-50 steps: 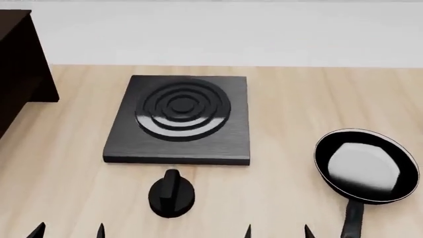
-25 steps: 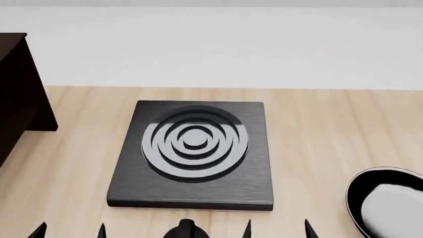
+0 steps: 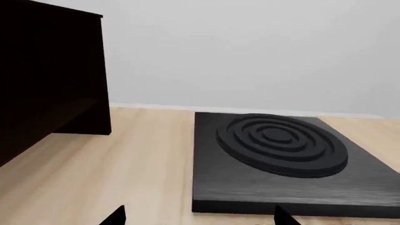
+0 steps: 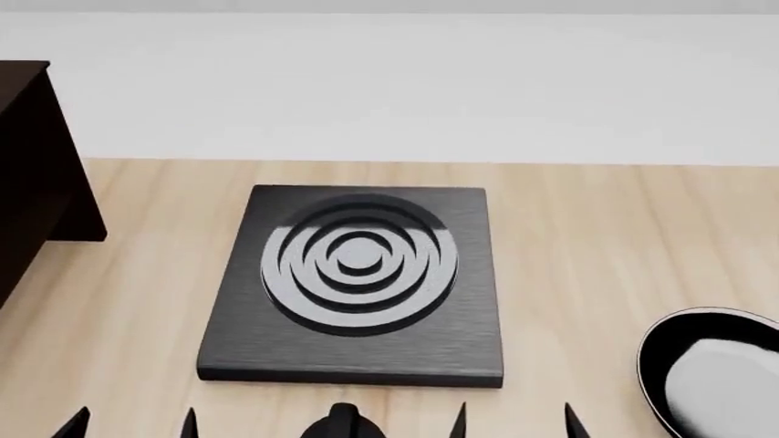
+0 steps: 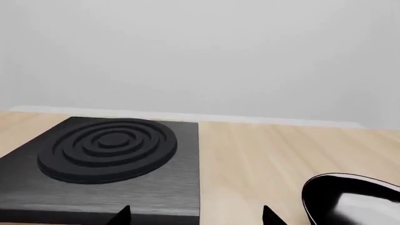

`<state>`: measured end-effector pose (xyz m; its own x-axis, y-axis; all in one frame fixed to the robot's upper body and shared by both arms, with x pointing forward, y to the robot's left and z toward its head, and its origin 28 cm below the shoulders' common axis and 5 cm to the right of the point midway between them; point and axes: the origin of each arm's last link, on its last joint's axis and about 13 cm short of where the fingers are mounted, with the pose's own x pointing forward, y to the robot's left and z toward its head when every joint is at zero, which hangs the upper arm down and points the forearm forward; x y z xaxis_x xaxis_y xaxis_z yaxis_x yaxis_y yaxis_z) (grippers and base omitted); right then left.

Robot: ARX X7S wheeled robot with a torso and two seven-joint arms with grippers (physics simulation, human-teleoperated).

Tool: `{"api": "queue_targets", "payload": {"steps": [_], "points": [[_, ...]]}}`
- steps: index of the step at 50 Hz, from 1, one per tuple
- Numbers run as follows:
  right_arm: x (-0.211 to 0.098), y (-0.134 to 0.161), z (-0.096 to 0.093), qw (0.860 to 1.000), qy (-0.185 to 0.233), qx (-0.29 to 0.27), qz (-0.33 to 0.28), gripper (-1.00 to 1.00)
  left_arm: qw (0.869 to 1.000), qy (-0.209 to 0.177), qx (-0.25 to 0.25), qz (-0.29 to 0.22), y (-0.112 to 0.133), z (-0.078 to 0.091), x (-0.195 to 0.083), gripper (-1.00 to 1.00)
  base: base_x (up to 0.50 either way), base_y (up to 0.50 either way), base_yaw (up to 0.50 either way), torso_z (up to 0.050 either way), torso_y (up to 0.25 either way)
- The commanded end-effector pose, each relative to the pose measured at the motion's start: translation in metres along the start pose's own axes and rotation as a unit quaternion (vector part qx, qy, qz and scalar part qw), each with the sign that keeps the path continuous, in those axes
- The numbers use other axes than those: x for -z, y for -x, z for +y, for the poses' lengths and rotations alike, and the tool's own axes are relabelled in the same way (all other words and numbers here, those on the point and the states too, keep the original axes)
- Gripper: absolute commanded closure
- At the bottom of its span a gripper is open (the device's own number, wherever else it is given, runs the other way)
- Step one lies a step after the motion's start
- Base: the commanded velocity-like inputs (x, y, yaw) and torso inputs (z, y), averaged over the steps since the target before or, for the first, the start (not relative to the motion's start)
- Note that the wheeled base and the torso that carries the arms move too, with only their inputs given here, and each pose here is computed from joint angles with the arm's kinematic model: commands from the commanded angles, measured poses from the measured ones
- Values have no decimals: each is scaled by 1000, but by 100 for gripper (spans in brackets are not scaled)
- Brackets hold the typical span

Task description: Put the frying pan on the cabinet shelf.

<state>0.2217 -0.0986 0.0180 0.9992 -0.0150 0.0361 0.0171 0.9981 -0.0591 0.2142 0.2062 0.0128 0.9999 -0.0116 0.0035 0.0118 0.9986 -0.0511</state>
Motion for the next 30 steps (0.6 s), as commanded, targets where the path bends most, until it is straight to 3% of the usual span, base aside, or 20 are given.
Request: {"api": "queue_targets", "payload": {"steps": [1,6,8,14,18,26,30], "points": [[-2,1,0,1000,10,-3,0,-100,1000,-7,5,3,3,-2,-3,-100,0,3,-8,0,0],[-19,-1,-6,1000,24,11,-16,-100,1000,2,10,-5,4,-3,-18,-100,0,3,-9,0,0],[-32,-1,-8,999,30,14,-22,-100,1000,23,4,-20,5,-4,-33,-100,0,3,-9,0,0],[-71,3,-14,998,49,23,-37,-100,999,22,15,-22,5,-8,-66,-100,0,3,-10,0,0],[-102,5,-18,997,48,23,-47,-100,999,23,26,-30,8,-9,-93,-100,0,3,-10,0,0],[-135,10,-23,997,43,16,-54,-100,998,34,41,-33,18,-2,-146,-100,0,3,-10,0,0],[-143,16,-26,998,59,12,-31,-100,998,34,54,8,21,-3,-149,-100,0,3,-10,0,0]]}}
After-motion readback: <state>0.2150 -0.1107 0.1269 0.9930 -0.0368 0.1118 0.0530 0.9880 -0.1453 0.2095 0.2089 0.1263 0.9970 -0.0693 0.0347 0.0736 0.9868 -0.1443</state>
